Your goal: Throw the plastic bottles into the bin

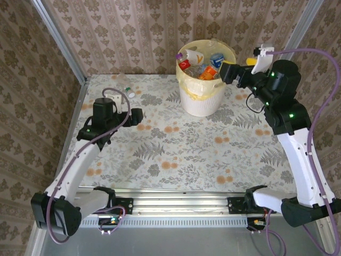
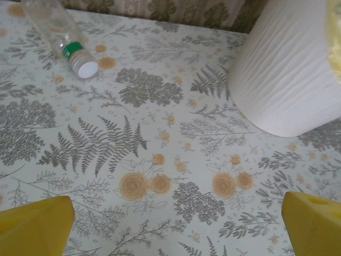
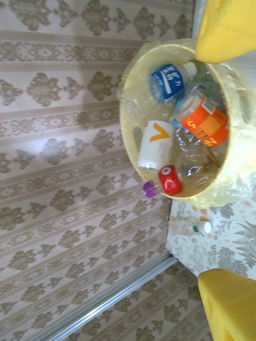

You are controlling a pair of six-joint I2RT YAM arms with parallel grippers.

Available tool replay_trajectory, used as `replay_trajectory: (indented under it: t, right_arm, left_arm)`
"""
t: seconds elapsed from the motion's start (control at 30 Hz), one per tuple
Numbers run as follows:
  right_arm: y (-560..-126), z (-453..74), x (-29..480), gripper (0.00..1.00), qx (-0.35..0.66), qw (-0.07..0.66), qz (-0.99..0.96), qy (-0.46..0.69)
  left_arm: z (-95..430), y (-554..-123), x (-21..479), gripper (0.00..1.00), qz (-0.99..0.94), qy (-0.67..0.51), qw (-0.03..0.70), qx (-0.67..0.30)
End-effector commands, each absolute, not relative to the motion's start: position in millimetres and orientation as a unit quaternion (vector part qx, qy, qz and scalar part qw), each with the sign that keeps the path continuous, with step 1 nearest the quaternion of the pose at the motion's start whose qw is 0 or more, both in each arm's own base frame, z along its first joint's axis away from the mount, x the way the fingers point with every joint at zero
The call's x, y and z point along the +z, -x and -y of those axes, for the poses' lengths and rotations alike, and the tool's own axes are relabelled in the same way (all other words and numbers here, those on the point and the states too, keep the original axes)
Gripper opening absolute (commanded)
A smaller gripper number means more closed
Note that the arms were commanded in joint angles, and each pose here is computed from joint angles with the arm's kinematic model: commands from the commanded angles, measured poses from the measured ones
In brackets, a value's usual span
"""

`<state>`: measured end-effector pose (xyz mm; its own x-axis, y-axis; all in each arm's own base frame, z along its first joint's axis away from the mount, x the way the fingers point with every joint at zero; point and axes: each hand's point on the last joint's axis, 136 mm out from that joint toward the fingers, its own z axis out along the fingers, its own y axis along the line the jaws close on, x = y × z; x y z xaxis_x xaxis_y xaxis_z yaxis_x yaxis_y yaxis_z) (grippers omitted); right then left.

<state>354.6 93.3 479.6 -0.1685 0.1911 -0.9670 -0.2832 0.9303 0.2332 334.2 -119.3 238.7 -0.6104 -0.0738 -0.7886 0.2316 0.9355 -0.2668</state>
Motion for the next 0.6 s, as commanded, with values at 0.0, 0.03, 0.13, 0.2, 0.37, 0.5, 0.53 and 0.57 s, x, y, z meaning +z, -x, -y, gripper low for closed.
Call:
replay_trajectory:
  t: [0.0, 0.03, 0.13, 0.2, 0.37, 0.5, 0.53, 0.57]
  right_arm:
    - [-356.8, -97.9, 441.3, 1.00, 0.197, 0.596, -0.778, 0.026]
    - [-354.3, -98.7, 438.9, 1.00, 0.199, 0.594, -0.779, 0.027]
    - [-346.2, -101.3, 433.5, 1.00, 0.209, 0.585, -0.783, 0.033]
    - [-339.7, -104.0, 428.9, 1.00, 0.217, 0.577, -0.786, 0.039]
    - [-326.8, -105.2, 420.3, 1.00, 0.221, 0.567, -0.792, 0.048]
    - [-320.9, -104.0, 412.9, 1.00, 0.220, 0.561, -0.796, 0.049]
    - [-320.0, -104.3, 411.1, 1.00, 0.220, 0.560, -0.797, 0.050]
    - [-319.1, -104.7, 409.3, 1.00, 0.220, 0.559, -0.798, 0.052]
  left_arm:
    - [96.8, -346.0, 230.7, 1.00, -0.902, -0.002, 0.410, -0.135]
    - [91.8, -351.1, 228.1, 1.00, -0.907, 0.005, 0.402, -0.129]
    - [80.6, -370.4, 214.8, 1.00, -0.924, 0.013, 0.368, -0.102]
    - [73.3, -386.6, 204.1, 1.00, -0.935, 0.015, 0.347, -0.075]
    - [59.7, -428.3, 186.8, 0.99, -0.948, 0.034, 0.316, -0.032]
    - [58.9, -461.3, 177.2, 0.98, -0.950, 0.052, 0.307, -0.032]
    - [60.3, -469.7, 174.4, 0.98, -0.950, 0.055, 0.305, -0.033]
    - [62.7, -477.8, 170.1, 0.97, -0.951, 0.059, 0.301, -0.037]
